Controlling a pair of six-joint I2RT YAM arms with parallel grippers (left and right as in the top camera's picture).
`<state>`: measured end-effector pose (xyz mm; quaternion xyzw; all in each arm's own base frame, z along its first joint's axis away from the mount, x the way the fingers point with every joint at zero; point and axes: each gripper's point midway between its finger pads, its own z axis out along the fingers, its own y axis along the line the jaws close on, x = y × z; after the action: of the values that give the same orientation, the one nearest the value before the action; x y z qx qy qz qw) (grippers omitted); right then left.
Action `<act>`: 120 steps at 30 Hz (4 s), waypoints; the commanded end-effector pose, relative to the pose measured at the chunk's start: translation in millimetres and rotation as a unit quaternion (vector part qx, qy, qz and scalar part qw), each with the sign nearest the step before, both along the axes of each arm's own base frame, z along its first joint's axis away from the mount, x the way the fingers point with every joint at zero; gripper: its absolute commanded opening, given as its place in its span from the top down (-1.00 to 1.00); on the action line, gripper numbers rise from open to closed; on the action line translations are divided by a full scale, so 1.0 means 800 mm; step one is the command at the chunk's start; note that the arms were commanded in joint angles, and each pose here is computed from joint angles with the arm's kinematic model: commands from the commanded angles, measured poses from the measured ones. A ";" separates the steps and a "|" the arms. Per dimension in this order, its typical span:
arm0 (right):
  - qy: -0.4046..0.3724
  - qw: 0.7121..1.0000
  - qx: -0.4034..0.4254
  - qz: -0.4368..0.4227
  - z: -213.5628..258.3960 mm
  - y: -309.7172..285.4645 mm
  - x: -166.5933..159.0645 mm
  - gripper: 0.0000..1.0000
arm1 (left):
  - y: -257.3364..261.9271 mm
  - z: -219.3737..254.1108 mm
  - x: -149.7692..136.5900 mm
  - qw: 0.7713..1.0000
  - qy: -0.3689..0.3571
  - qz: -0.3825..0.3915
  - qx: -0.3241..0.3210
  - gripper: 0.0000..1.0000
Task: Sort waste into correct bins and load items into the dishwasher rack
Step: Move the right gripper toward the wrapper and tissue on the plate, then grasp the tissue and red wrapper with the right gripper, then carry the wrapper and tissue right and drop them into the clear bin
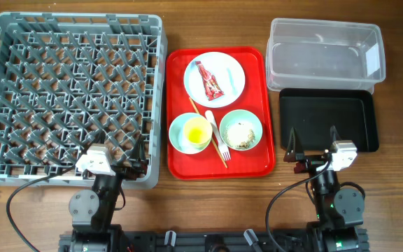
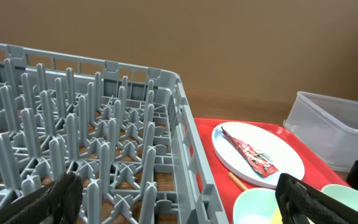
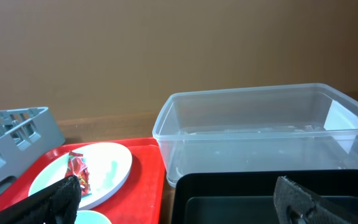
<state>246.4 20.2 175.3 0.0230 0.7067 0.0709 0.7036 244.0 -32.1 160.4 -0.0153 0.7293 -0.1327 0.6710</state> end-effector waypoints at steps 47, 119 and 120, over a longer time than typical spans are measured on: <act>0.299 0.945 -0.029 0.131 0.112 0.066 0.111 -1.00 | 0.002 0.056 0.053 0.954 0.300 0.018 -0.009 -1.00; 0.529 0.798 -0.184 0.224 -0.140 0.301 0.221 -0.98 | 0.002 0.053 0.050 0.948 0.317 0.019 -0.009 -1.00; 0.537 0.804 -0.185 0.177 -0.156 0.291 0.228 -0.99 | 0.002 0.052 0.049 0.948 0.318 0.019 -0.008 -1.00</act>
<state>423.2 262.2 80.5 -0.2265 0.9514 0.0971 0.1848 281.5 -30.0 192.3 -0.0759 0.9077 -0.1139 0.3968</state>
